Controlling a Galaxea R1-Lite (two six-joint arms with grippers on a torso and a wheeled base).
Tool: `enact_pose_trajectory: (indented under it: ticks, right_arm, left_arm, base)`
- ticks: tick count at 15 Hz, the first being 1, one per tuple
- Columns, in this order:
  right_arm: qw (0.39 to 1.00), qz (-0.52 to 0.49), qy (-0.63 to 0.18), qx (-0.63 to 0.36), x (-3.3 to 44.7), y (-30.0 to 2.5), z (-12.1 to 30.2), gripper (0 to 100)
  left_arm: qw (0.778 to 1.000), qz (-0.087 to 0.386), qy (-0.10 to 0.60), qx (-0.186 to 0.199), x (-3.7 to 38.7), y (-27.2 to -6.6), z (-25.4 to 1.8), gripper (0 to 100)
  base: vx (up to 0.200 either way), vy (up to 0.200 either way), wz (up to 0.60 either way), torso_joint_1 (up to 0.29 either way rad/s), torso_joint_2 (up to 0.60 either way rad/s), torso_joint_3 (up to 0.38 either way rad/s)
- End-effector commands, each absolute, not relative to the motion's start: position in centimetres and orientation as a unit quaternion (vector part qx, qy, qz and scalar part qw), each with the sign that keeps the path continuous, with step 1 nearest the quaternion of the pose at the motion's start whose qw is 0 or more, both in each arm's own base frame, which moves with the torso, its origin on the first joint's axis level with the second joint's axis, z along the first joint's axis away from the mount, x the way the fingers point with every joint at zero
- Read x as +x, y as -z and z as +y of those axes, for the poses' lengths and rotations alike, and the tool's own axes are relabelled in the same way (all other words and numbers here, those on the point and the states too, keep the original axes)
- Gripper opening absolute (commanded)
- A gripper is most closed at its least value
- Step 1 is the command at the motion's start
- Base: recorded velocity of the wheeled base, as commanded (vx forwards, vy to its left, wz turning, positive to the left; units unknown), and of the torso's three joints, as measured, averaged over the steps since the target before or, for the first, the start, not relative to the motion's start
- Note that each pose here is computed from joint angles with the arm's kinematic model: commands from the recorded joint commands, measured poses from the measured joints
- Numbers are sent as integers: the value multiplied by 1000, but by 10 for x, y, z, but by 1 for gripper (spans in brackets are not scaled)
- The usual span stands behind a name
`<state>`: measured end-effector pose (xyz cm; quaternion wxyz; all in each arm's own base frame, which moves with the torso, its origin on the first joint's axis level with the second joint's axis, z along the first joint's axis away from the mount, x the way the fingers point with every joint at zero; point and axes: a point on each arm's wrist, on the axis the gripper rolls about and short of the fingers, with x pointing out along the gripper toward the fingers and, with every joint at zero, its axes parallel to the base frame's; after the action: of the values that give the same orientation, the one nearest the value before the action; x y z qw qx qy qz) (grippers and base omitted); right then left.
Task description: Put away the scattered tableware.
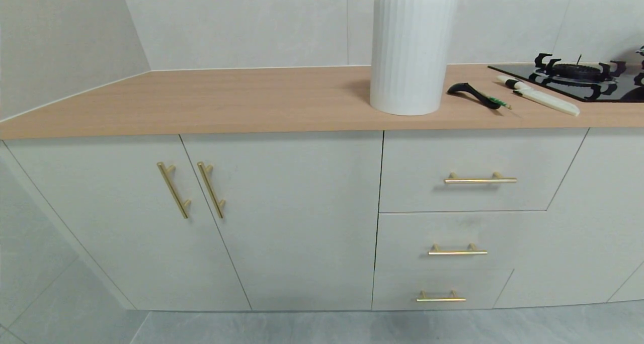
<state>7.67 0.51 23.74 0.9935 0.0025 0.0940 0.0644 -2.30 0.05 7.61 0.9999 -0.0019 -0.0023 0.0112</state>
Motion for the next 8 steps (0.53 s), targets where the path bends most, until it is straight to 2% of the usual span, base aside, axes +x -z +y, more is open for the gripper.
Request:
enact_pose_trajectory:
  ticks: [1, 4, 8]
  right_arm:
    - [981, 183, -69, 5, 155, -241, 9, 100]
    - [965, 252, -68, 5, 210, -222, 11, 100]
    - [933, 352, -76, -3, 268, -157, 20, 100]
  left_arm:
    - [1000, -2, -12, -2, -23, -76, 1, 100]
    - [1000, -2, -12, -2, -23, -76, 1, 100]
    - [1000, -1, -12, -2, -23, -76, 1, 100]
  base:
    - [0, 0, 0, 0, 0, 0]
    - [0, 0, 0, 0, 0, 0]
    - [0, 0, 0, 0, 0, 0]
